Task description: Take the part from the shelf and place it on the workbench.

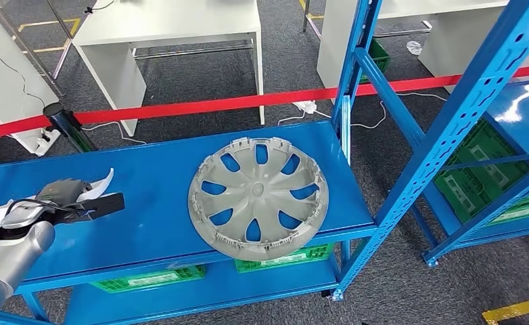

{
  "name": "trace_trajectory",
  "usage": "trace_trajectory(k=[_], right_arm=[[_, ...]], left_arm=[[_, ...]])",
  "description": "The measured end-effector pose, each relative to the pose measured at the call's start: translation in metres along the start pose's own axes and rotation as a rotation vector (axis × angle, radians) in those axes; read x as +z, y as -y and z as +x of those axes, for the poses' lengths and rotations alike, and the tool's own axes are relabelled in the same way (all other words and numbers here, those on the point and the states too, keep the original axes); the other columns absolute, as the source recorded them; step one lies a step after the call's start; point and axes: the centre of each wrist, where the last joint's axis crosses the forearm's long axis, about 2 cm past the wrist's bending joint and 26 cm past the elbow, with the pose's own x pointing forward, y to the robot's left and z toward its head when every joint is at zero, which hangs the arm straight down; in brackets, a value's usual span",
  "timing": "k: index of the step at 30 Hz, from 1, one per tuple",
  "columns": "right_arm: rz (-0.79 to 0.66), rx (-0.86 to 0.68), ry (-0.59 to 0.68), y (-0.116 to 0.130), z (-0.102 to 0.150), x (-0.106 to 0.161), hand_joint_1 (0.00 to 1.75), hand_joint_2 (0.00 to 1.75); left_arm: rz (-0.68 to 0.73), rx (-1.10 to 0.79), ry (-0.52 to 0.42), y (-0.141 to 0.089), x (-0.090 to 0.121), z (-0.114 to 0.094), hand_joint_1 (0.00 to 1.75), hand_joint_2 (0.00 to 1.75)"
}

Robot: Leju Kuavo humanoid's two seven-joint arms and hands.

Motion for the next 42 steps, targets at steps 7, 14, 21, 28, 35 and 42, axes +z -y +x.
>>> trace_trajectory(k=[7, 14, 21, 28, 35, 42], right_arm=[[0.0, 0.0, -0.001, 0.0, 0.0, 0.0, 0.0, 0.0], [0.0, 0.0, -0.002, 0.0, 0.0, 0.0, 0.0, 0.0], [-0.002, -0.003, -0.002, 0.0, 0.0, 0.0, 0.0, 0.0], [-0.003, -0.007, 0.003, 0.0, 0.0, 0.0, 0.0, 0.0], [-0.002, -0.008, 0.005, 0.0, -0.001, 0.0, 0.0, 0.0], [-0.004, -0.007, 0.022, 0.001, -0.002, 0.0, 0.0, 0.0]], left_arm=[[-0.002, 0.008, 0.005, -0.001, -0.001, 0.003, 1.75, 1.75], [-0.003, 0.007, 0.008, 0.0, -0.002, 0.004, 1.75, 1.75], [0.032, 0.018, 0.03, 0.001, -0.003, 0.009, 1.75, 1.75], [0.168, 0.149, 0.201, 0.009, -0.007, 0.04, 1.75, 1.75], [0.309, 0.591, 0.595, 0.001, -0.003, 0.087, 1.75, 1.75], [0.506, 1.146, 1.122, -0.055, 0.054, 0.171, 1.75, 1.75]])
